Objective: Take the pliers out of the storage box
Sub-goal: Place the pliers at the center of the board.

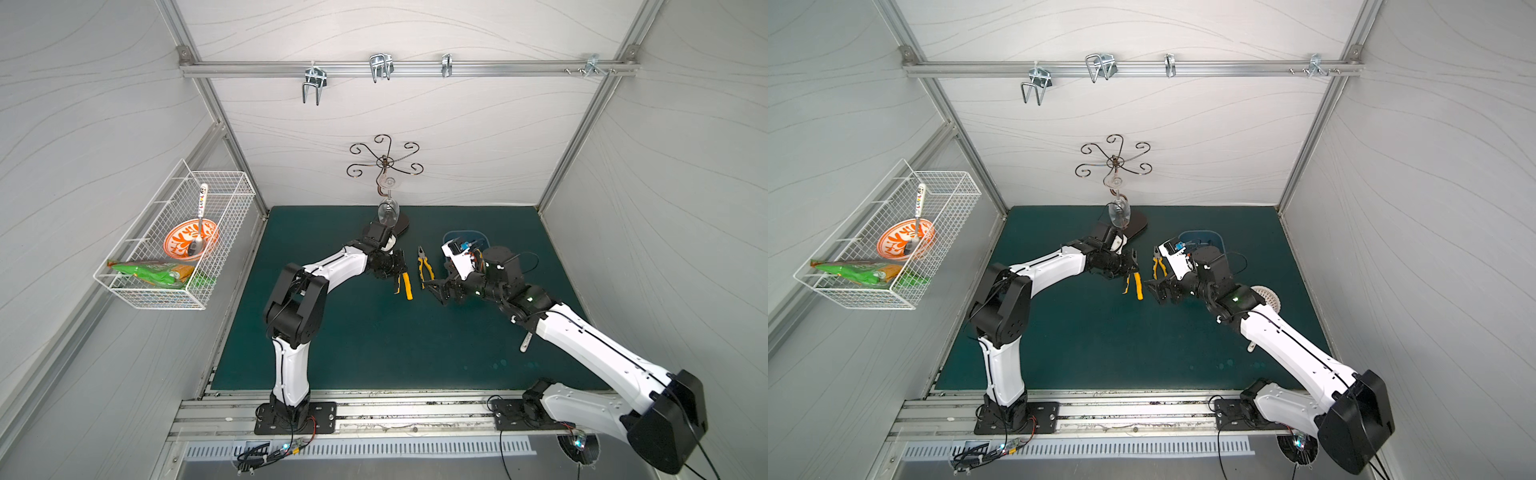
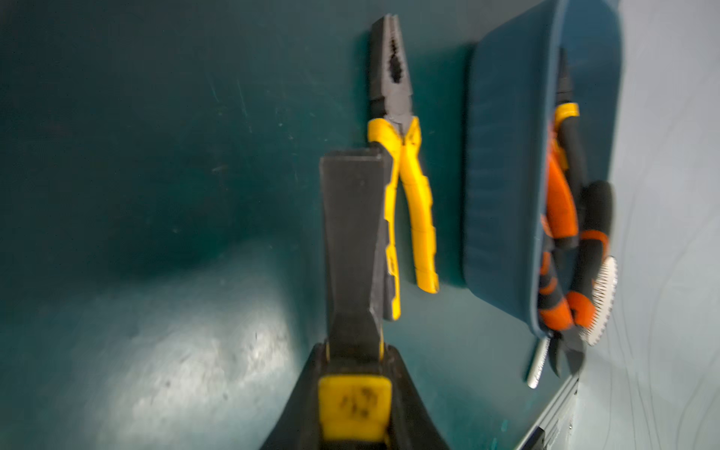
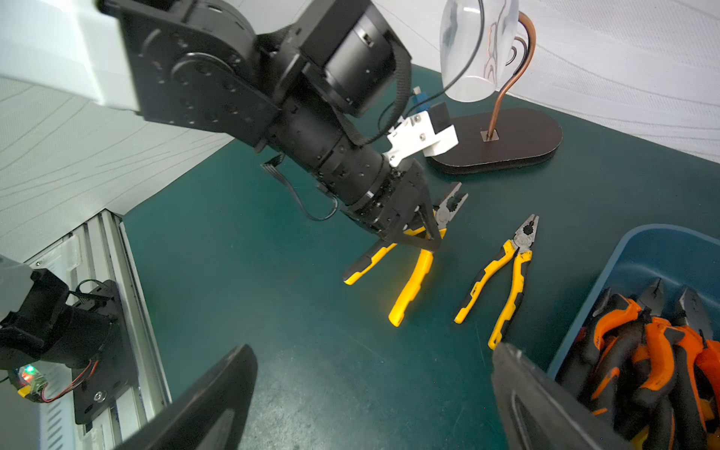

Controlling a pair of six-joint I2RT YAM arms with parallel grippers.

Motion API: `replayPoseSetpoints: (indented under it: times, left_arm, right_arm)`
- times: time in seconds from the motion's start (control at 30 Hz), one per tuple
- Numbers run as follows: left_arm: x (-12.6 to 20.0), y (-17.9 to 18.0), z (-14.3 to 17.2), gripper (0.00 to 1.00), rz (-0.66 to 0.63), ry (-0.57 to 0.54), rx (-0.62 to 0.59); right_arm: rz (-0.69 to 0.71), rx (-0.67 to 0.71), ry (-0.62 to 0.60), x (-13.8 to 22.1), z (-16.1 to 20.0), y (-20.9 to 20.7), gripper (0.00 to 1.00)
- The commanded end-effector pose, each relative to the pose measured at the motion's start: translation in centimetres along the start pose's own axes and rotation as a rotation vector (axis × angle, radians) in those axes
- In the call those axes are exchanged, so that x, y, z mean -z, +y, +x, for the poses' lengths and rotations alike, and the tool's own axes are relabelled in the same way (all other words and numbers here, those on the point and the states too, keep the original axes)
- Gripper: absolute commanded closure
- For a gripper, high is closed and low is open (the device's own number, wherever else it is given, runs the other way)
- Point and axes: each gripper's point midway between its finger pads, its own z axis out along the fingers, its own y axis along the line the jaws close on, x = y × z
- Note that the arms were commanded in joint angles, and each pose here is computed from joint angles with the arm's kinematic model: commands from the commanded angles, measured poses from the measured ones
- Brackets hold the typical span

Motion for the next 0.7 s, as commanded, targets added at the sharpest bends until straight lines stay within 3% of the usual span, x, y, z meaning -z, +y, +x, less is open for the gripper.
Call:
replayPoseSetpoints:
  times: [0.0,0.3,0.57,0.67]
  left_arm:
    - [0.0,-2.5,-3.3,1.0,0.065,-0.053,-0.031]
    - [-3.0,-0.9,-4.5,0.99,0.042,0.007,0.009]
    - [-3.7,0.9,-4.9,0.67,0.038,0.035,0.07]
    - [-4.0,1.3,-4.9,0.59,0.036,0.039,0.077]
  right_arm:
    - [-0.017,0.006,0.033,-0.5,1.1,0.4,0.01]
    - [0.021,-0.01,0.066,-1.1,2.2,-0.5,0.01]
    - [0.067,-0.01,0.078,-1.0,2.0,-1.3,0.01]
    - [0.085,-0.005,0.077,-1.0,1.6,-1.6,0.01]
